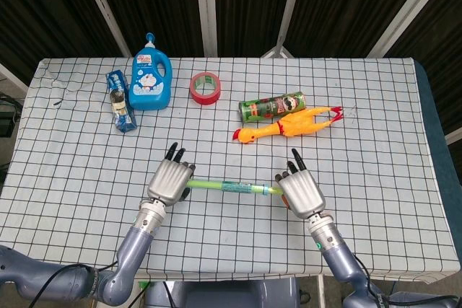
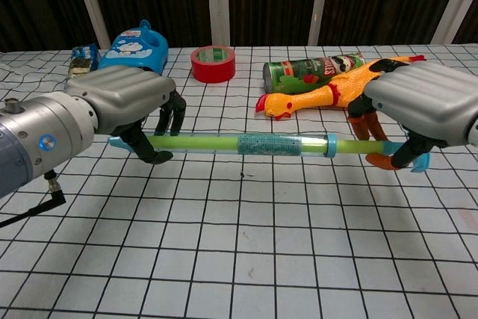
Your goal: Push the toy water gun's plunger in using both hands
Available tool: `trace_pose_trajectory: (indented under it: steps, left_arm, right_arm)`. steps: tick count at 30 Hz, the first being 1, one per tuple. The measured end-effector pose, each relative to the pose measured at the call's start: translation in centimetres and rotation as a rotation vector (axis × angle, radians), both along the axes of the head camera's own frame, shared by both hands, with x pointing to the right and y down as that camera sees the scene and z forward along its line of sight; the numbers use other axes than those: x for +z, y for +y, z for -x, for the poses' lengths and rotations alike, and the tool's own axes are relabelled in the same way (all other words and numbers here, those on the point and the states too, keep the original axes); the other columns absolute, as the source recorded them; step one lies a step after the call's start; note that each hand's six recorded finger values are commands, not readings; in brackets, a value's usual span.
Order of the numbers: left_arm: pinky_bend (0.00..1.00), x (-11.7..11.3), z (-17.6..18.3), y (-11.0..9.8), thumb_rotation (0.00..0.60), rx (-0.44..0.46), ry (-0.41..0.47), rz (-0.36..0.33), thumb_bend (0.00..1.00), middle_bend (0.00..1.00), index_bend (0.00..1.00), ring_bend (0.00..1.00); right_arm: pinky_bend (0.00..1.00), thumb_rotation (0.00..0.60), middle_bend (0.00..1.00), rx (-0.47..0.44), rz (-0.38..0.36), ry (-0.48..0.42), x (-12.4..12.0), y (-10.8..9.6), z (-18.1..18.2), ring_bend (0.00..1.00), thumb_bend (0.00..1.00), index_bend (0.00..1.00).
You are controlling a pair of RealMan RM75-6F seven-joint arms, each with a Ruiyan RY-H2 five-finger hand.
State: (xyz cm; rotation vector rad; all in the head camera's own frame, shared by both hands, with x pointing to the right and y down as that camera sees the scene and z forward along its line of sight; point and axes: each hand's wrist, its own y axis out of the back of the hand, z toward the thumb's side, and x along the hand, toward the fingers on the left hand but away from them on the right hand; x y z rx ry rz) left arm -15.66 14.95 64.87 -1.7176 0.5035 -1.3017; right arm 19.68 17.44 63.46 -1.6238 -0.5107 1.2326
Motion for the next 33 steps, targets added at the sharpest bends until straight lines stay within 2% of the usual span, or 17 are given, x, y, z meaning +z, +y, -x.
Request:
trace_pose_trajectory:
  steps: [4, 8, 11, 14, 23, 26, 29, 33]
  left_arm:
    - [0.0, 0.0, 0.1, 0.1, 0.6, 0.0, 0.001, 0.009, 0.35, 0.33, 0.3, 0.12]
    - [0.0, 0.0, 0.7, -0.1, 0.6, -0.006, -0.006, 0.019, 0.29, 0.26, 0.21, 0.09]
    - [0.0, 0.0, 1.1, -0.3, 0.6, -0.012, -0.008, 0.026, 0.26, 0.23, 0.19, 0.09]
    - [0.0, -0.1, 1.3, -0.3, 0.6, -0.018, -0.004, 0.034, 0.24, 0.22, 0.19, 0.09]
    - [0.0, -0.8, 2.2, 0.1, 0.6, -0.028, 0.015, 0.055, 0.24, 0.19, 0.18, 0.07]
    - [0.0, -1.4, 2.9, 0.3, 0.6, -0.039, 0.034, 0.057, 0.24, 0.18, 0.18, 0.05]
    - [0.0, -2.3, 4.1, 0.6, 0.6, -0.055, 0.06, 0.056, 0.2, 0.14, 0.18, 0.03]
    - [0.0, -3.7, 6.2, 1.2, 0.6, -0.056, 0.084, 0.034, 0.11, 0.06, 0.12, 0.0]
  right_arm:
    - [0.0, 0.6, 0.4, -0.01, 0.008, 0.02, 0.2, 0.0, -0.3, 0.12, 0.5, 0.32]
    - [0.0, 0.6, 0.29, -0.013, 0.026, 0.05, 0.4, 0.1, -0.9, 0.03, 0.49, 0.15]
    - [0.0, 0.6, 0.23, -0.018, 0.034, 0.069, 0.4, 0.2, -1.1, 0.0, 0.42, 0.05]
    - [0.0, 0.6, 0.19, -0.027, 0.038, 0.094, 0.3, 0.4, -1.3, 0.0, 0.39, 0.0]
    - [0.0, 0.6, 0.12, -0.01, 0.054, 0.141, -0.4, 0.8, -2.2, 0.0, 0.38, 0.0]
    - [0.0, 0.6, 0.06, 0.004, 0.043, 0.138, -0.9, 0.8, -2.9, 0.0, 0.37, 0.0]
    - [0.0, 0.6, 0.0, 0.034, 0.031, 0.121, -1.6, 0.6, -3.9, 0.0, 0.29, 0.0]
    - [0.0, 0.6, 0.0, 0.108, 0.036, 0.076, -2.5, 0.7, -6.0, 0.0, 0.25, 0.0]
